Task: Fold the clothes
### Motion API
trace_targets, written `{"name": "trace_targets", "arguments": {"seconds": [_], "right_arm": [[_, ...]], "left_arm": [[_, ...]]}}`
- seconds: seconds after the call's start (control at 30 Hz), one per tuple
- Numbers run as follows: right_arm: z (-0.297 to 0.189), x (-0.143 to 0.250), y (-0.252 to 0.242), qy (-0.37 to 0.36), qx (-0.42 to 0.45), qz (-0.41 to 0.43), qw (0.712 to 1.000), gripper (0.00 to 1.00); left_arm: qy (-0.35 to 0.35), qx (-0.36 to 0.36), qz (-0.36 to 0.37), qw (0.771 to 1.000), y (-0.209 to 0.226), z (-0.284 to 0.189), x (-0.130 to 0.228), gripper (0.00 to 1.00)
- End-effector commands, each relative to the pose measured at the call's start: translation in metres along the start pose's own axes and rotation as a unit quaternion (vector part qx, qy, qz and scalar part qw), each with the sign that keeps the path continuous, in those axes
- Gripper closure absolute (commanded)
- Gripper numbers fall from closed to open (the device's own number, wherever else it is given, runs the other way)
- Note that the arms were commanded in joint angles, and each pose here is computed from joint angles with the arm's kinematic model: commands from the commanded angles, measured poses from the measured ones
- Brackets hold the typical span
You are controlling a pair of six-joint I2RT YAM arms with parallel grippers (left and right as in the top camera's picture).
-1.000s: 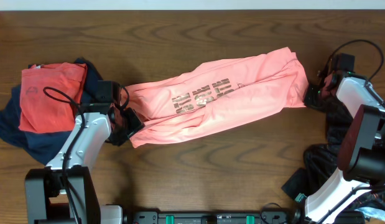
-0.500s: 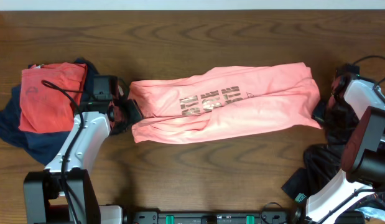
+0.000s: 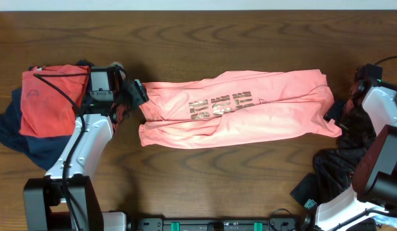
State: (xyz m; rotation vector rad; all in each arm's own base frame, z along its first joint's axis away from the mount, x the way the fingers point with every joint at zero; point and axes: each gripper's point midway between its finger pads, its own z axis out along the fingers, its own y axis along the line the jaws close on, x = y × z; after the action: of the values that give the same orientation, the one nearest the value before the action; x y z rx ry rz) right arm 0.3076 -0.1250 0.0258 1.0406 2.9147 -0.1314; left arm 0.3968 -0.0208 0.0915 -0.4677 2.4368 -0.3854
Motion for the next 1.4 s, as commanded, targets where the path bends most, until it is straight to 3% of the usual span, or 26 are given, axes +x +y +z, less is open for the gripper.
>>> {"name": "trace_targets", "arguments": {"seconds": [0.0,0.37,0.47,0.5,0.6,0.63,0.7,0.8,0.93,1.13,1.37], "right_arm": [[-0.012,-0.001,0.013,-0.006,-0.045,-0.012,0.999,0.4],[-0.069,-0.016,0.035,-0.079,-0.128,-0.06,0.987,0.36],[-0.078,-0.015,0.039,-0.087,-0.141,-0.061,0.984,0.4],[-0.079,-0.015,0.039,-0.088,-0.143,-0.061,0.984,0.46],[-0.079,-0.014,0.041,-0.087,-0.146,-0.062,0.983,0.63],[-0.079,-0.014,0.043,-0.086,-0.15,-0.065,0.983,0.66],[-0.08,-0.013,0.048,-0.087,-0.155,-0.074,0.981,0.67],[-0.085,-0.011,0.058,-0.092,-0.158,-0.105,0.977,0.63],[-0.102,-0.018,0.078,-0.118,-0.164,-0.144,0.969,0.5],[-0.133,-0.055,0.118,-0.173,-0.178,-0.181,0.952,0.39],[-0.114,-0.1,0.174,-0.221,-0.198,-0.207,0.932,0.25]], "left_arm": [[-0.022,0.004,0.031,0.999,-0.003,0.007,-0.017,0.31],[0.004,0.018,0.045,0.999,-0.001,0.067,-0.001,0.32],[0.012,0.018,0.049,0.999,-0.001,0.078,0.006,0.33],[0.014,0.018,0.049,0.999,-0.002,0.08,0.008,0.4],[0.019,0.017,0.049,0.998,-0.001,0.082,0.011,0.85],[0.022,0.016,0.049,0.998,-0.001,0.082,0.012,0.94],[0.027,0.014,0.048,0.998,0.001,0.081,0.015,0.94],[0.036,0.01,0.046,0.998,0.002,0.079,0.019,0.94],[0.046,0.006,0.04,0.998,0.003,0.074,0.023,0.94],[0.071,-0.005,0.035,0.997,0.008,0.07,0.034,0.94],[0.087,-0.012,0.032,0.996,0.011,0.068,0.042,0.94]]}}
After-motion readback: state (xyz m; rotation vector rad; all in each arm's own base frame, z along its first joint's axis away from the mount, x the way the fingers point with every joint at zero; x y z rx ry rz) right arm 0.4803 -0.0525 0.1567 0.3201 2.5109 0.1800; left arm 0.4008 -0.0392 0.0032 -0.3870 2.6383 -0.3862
